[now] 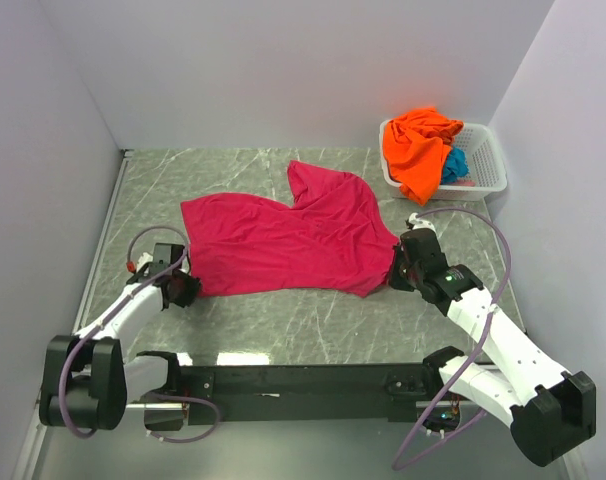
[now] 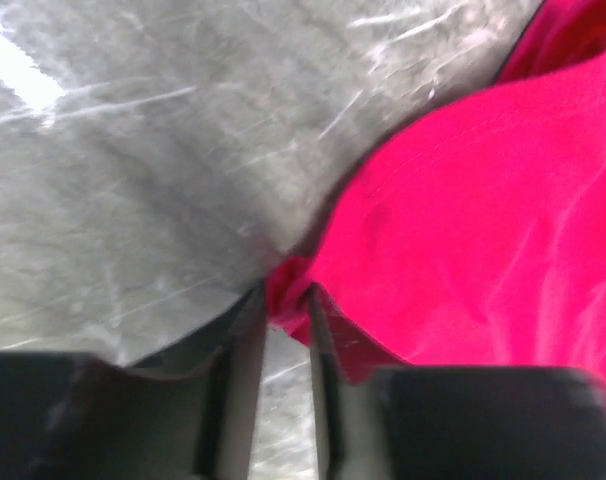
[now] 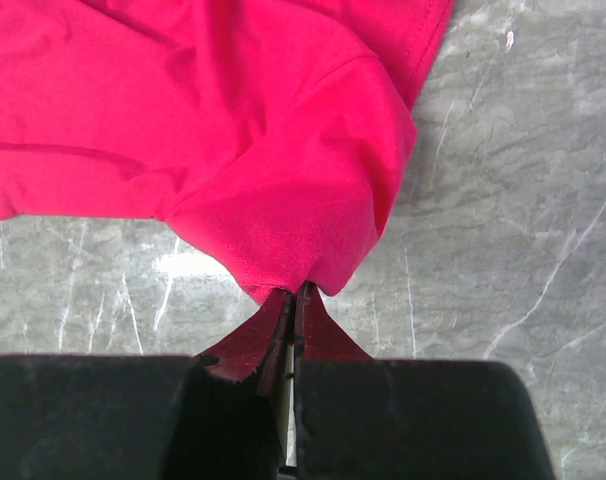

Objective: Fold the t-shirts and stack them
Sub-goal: Flatten the tshirt out

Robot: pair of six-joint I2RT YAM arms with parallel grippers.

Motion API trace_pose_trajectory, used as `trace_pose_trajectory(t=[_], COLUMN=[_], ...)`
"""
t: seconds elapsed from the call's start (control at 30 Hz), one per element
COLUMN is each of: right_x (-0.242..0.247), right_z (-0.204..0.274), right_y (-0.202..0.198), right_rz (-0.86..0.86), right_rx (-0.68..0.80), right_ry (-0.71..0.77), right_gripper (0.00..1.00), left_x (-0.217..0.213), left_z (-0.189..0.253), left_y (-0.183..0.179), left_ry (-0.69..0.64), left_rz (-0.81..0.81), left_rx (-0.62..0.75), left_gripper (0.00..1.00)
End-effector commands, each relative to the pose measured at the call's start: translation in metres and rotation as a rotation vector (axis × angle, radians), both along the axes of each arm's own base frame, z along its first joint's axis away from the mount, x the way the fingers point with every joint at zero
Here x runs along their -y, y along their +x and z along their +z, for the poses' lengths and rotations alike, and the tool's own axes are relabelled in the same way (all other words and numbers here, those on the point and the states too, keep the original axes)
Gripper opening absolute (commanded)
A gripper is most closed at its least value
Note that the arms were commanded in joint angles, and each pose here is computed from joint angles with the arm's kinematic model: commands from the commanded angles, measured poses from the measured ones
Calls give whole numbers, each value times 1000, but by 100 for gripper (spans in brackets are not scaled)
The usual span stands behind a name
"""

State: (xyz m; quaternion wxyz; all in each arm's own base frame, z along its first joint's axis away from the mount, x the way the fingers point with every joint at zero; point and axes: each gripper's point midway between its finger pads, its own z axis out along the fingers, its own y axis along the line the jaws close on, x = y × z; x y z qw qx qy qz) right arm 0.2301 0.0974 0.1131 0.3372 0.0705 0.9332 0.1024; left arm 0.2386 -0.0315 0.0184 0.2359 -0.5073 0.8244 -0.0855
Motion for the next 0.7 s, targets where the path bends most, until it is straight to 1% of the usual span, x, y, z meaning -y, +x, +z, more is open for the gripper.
trace_pose_trajectory(t=[0.0,0.07,0.1,0.2,0.3,0.33,0.37,0.43,0.47,0.53,0.57,0.63,0.67], right_x=[-2,-3,-3,-5,-2,0,0,3,2,7,7,16,15], right_z=[5,6,7,8,14,16,24,34,47,65,83,104,123], right_y=[8,9,10,11,14,15,18,24,30,38,45,54,60], right_rz=[-6,-2,-3,7,3,3,-1,-15,-19,-47,-58,-107,-120], right_rx=[36,43,46,50,65,71,90,123,158,204,247,313,362], right_ry=[12,19,21,20,4,-5,-9,-19,-13,-27,-25,-45,-32], right_gripper=[0,0,0,0,0,0,0,0,0,0,0,0,0], left_x=[-2,-6,-6,-6,-9,-8,-15,-16,-15,-13,-12,-17,-17], left_z=[-12,-15,-15,-11,5,22,31,59,82,113,138,159,179], left_y=[-5,-6,-6,2,11,21,25,38,50,63,73,81,88], left_ry=[27,47,50,56,86,97,136,140,148,164,169,205,207], left_rz=[-17,-10,-10,-20,-30,-31,-6,24,31,27,33,56,68], left_rx=[-52,-66,-68,-37,14,69,95,187,253,340,396,432,474], left_gripper=[22,15,1,1,1,1,1,1,1,1,1,1,1])
